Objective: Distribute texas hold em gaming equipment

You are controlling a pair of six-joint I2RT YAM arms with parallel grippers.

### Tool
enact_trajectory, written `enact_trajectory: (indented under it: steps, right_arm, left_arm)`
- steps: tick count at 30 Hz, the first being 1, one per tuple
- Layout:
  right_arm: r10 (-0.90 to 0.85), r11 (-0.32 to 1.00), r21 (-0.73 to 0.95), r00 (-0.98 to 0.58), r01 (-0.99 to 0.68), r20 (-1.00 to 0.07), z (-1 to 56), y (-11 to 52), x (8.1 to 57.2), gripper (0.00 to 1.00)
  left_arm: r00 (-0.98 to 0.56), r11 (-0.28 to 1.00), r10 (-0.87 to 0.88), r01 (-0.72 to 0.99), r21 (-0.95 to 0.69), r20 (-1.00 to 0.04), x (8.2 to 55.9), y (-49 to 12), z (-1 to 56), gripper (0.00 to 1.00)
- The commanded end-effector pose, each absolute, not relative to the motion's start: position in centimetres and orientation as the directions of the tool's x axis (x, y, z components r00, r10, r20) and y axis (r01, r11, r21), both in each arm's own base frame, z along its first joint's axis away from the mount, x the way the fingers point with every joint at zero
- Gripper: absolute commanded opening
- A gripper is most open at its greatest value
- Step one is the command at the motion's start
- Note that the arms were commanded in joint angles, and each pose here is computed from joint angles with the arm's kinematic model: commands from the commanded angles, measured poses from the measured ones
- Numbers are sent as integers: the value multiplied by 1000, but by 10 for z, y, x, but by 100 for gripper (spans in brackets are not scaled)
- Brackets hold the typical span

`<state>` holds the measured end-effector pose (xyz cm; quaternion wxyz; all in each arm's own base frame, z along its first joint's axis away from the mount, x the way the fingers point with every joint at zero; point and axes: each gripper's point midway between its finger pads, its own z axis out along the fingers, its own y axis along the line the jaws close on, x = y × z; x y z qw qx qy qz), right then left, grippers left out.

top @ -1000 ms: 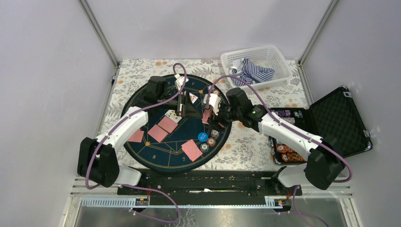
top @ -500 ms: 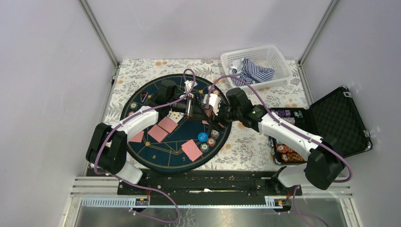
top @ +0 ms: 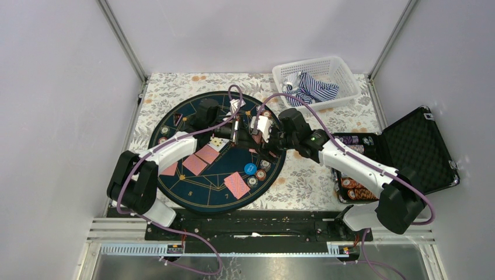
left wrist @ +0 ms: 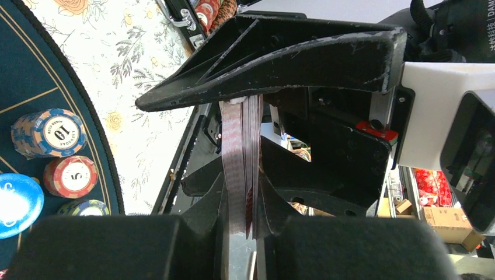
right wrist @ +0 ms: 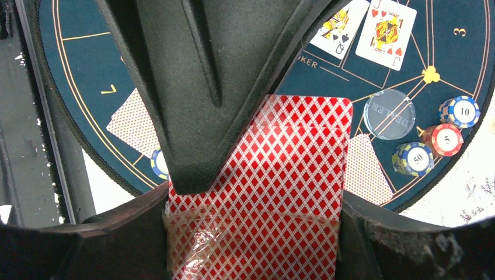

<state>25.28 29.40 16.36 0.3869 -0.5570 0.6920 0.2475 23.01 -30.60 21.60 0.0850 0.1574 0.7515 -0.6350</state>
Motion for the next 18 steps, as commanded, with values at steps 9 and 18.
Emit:
enact_trajectory:
  steps: [9,18]
  right_arm:
    - [-500,292,-157,-11,-944,-866,211,303,261,99]
    - [-498,338,-164,-29,-927,-867,219,290,269,100]
  left_arm:
    - [-888,191,53,458,-868,-457,255,-270,225,0]
    - [-866,316,-24,468,-825,-500,288,-228,224,0]
